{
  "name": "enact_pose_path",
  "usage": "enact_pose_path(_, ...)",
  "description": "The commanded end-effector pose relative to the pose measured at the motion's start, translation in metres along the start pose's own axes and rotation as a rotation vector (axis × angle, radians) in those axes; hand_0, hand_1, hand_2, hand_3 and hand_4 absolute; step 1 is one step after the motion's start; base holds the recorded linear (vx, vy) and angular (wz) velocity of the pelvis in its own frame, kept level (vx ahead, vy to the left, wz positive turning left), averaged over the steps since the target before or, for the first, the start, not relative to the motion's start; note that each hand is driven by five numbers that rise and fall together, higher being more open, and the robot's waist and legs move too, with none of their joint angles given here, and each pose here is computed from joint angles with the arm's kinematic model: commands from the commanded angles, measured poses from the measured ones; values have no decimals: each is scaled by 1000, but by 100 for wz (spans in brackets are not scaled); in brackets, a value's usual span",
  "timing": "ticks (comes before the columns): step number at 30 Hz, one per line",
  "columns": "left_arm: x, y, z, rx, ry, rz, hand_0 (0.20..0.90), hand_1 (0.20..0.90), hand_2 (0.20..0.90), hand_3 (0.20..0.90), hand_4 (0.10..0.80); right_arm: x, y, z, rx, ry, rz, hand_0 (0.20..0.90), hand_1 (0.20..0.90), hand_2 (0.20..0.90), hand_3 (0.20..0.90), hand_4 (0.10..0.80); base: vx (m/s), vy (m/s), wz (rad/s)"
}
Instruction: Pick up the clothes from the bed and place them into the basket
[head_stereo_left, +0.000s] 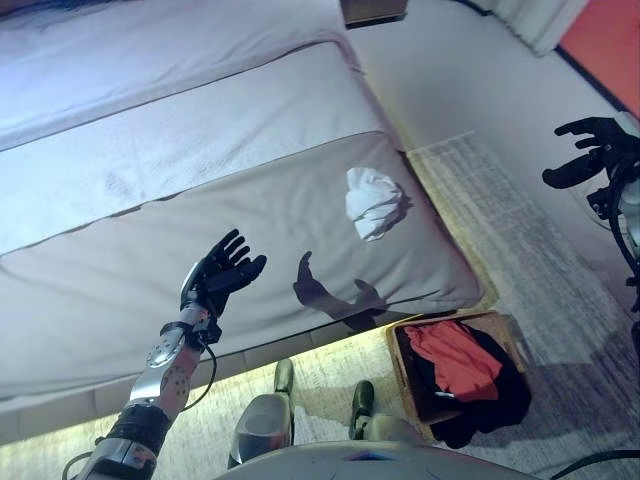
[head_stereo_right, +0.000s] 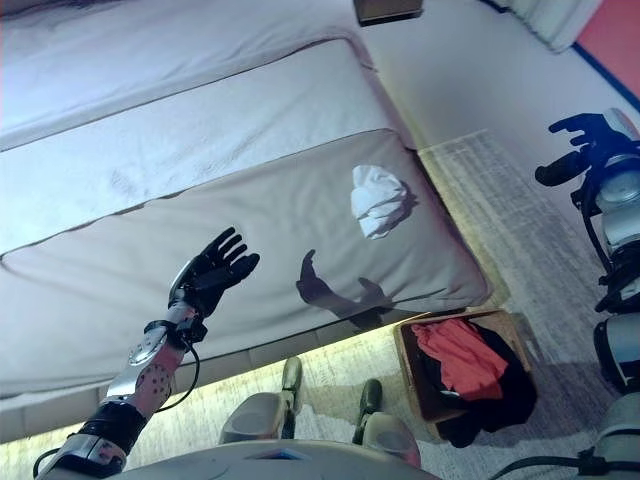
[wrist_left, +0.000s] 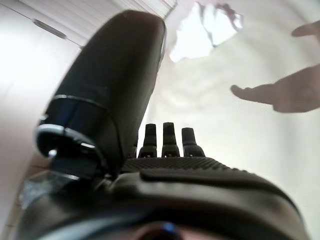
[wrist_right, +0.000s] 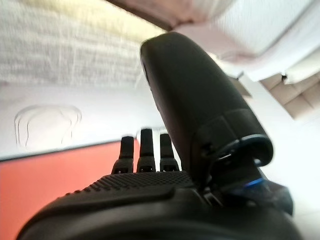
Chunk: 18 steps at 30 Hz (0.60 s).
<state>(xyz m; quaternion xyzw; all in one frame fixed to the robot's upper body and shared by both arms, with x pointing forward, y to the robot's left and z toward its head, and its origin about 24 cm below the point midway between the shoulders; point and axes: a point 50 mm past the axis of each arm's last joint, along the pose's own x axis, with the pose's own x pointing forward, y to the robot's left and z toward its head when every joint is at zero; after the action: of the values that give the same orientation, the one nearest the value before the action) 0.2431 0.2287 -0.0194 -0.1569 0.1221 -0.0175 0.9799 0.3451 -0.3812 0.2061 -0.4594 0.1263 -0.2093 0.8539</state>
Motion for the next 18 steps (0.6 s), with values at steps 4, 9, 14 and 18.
enact_pose_path(4, 8, -32, 46, 129, -232, -234, 900, 900, 900, 900, 800, -6, -83, 87, 84, -222, -353, 900, 900, 900, 900, 800, -180, -11, 20)
enact_pose_path(9, 4, -39, 50, 109, -255, -243, 900, 900, 900, 900, 800, -14, -103, 120, 125, -271, -463, 900, 900, 900, 900, 800, -103, 4, 23)
enact_pose_path(14, -2, -38, 50, 104, -256, -246, 900, 900, 900, 900, 800, -20, -116, 133, 151, -288, -535, 900, 900, 900, 900, 800, 24, -11, 20)
enact_pose_path(18, -6, -38, 54, 98, -270, -262, 900, 900, 900, 900, 800, -23, -121, 135, 182, -282, -565, 900, 900, 900, 900, 800, 2, -13, 17)
